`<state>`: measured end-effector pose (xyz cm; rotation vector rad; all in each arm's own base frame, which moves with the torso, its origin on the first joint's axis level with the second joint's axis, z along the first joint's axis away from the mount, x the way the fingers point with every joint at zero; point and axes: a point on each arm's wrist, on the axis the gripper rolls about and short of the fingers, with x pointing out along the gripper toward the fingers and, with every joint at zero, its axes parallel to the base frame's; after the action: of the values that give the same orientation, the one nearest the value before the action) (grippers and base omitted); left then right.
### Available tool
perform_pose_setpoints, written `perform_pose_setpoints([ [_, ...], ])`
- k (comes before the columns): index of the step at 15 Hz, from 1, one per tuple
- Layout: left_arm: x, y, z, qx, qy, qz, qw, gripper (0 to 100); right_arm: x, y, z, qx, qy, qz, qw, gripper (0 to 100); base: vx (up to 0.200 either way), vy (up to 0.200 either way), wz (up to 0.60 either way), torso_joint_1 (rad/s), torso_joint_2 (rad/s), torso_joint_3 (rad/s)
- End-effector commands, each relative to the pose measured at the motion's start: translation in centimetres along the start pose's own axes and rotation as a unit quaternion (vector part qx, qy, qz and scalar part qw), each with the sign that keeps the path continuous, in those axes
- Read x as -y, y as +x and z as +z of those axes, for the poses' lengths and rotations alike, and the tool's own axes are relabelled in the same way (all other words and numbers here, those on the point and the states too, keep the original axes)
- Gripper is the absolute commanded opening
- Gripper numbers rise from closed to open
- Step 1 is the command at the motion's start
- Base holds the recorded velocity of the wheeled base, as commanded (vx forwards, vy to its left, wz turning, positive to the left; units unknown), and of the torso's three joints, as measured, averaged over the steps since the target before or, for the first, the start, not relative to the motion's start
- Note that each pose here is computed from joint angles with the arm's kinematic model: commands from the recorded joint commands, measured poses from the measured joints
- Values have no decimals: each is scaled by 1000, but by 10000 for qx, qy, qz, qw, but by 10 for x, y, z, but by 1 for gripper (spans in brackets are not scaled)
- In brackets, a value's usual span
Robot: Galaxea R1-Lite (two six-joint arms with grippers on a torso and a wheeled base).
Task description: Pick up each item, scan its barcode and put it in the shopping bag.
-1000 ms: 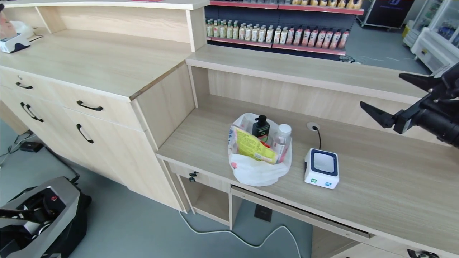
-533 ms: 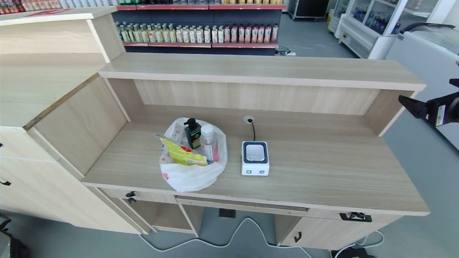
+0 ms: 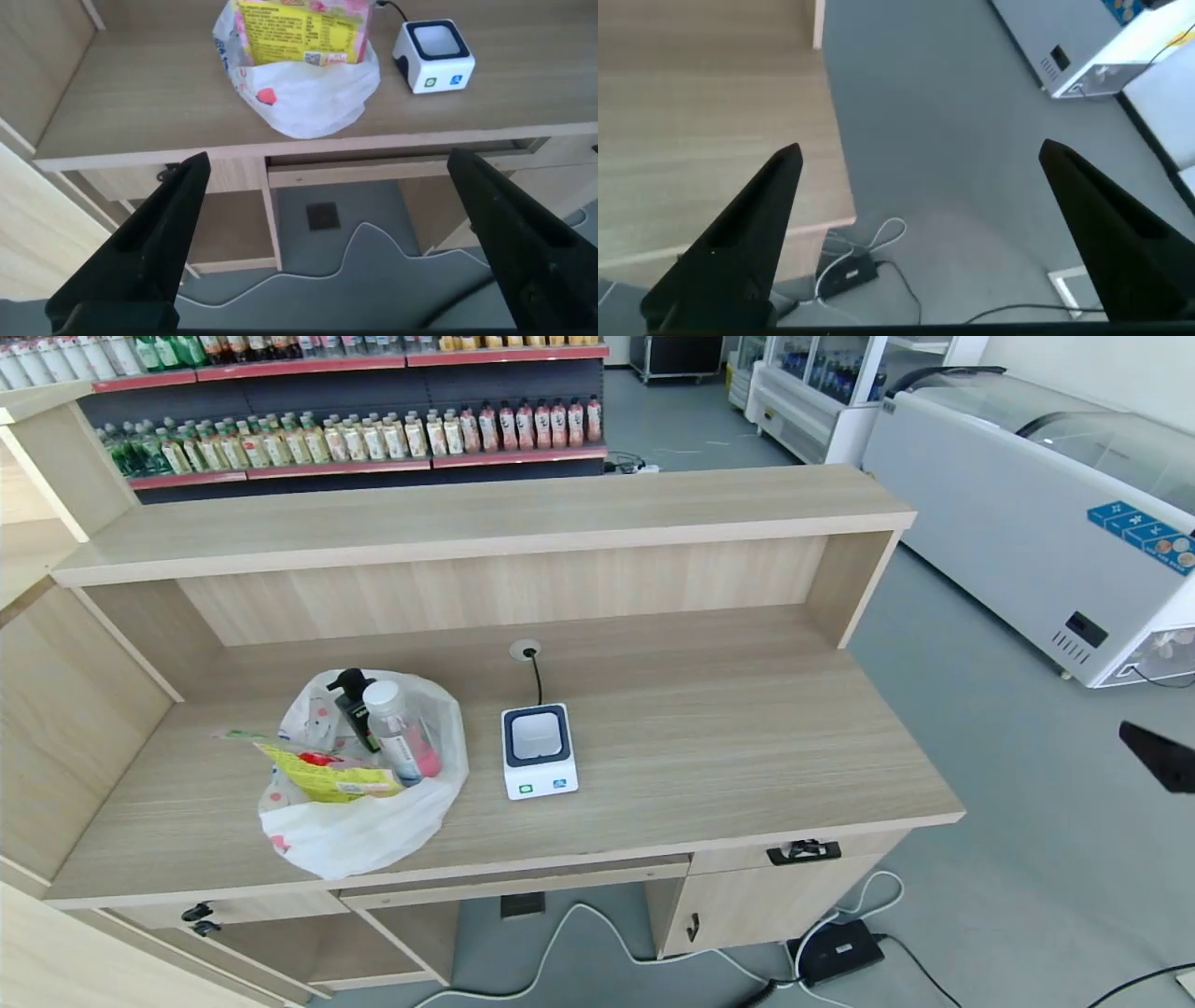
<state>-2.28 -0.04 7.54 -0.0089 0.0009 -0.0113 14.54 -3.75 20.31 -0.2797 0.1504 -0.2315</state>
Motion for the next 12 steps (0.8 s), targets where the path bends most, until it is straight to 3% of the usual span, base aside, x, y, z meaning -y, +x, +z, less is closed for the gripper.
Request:
perform_pose_setpoints([
  [1,0,0,0,4,-1,3,10000,100,-26,-86,-84,-31,62,5,10000,100,0,0,0,0,0,0],
  [4,0,0,0,4,-1,3,10000,100,-39,-132,-129,-644,298,317,9970,100,0,0,0,0,0,0],
  [5,0,0,0,4,-1,3,10000,100,-40,-145,-141,-508,531,235,9970,100,0,0,0,0,0,0],
  [6,0,0,0,4,-1,3,10000,100,-40,-151,-143,-149,687,235,9972,100,0,0,0,0,0,0],
  [12,0,0,0,4,-1,3,10000,100,-40,-150,-143,-188,674,236,9973,100,0,0,0,0,0,0],
])
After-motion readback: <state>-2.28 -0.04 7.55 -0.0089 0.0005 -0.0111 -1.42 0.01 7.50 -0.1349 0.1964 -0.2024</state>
